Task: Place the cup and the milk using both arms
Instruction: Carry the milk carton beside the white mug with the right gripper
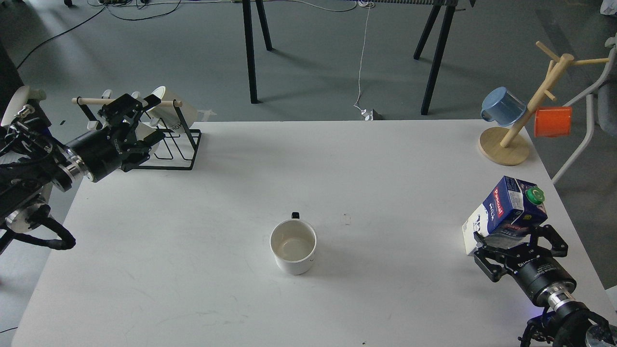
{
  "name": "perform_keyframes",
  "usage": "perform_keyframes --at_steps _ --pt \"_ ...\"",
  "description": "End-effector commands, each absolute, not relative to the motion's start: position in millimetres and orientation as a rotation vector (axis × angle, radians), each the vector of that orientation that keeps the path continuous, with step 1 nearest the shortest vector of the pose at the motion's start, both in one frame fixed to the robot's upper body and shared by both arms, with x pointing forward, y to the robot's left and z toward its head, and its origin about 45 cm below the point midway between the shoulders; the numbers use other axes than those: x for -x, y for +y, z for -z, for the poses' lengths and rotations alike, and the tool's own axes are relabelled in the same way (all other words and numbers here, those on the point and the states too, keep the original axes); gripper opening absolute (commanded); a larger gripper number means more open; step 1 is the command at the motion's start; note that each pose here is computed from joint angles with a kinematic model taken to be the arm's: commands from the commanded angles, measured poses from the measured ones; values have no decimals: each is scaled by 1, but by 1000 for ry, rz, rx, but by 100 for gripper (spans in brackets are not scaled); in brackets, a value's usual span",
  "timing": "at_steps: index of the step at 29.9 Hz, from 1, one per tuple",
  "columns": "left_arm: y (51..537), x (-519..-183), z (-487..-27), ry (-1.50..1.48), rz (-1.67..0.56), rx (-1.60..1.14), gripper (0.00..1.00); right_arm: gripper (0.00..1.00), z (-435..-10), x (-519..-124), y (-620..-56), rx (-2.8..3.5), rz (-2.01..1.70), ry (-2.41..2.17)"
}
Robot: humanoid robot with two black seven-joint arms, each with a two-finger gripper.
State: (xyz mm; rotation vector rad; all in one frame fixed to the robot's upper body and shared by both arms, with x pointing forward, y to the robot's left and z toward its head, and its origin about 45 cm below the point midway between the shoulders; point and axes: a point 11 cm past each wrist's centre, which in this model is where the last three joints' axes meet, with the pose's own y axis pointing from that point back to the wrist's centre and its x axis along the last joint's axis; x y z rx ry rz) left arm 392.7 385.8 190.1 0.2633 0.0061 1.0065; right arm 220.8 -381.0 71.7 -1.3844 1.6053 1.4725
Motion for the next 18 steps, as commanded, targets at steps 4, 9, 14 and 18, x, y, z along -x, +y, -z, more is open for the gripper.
perform_keyframes --at_steps 4,9,14,18 --pt "389 -393 -188 8 -1016 -271 99 45 -67 -218 -383 1375 -1474 1623" --pt "390 -392 -188 9 -1017 -273 99 33 -64 -217 -384 1381 -1471 1634" --pt "393 -392 -187 10 -1024 -279 99 33 -64 -219 -377 1390 -1482 1613" --pt "388 -391 -183 19 -1017 -275 99 34 -73 -235 -359 1499 -1468 1558"
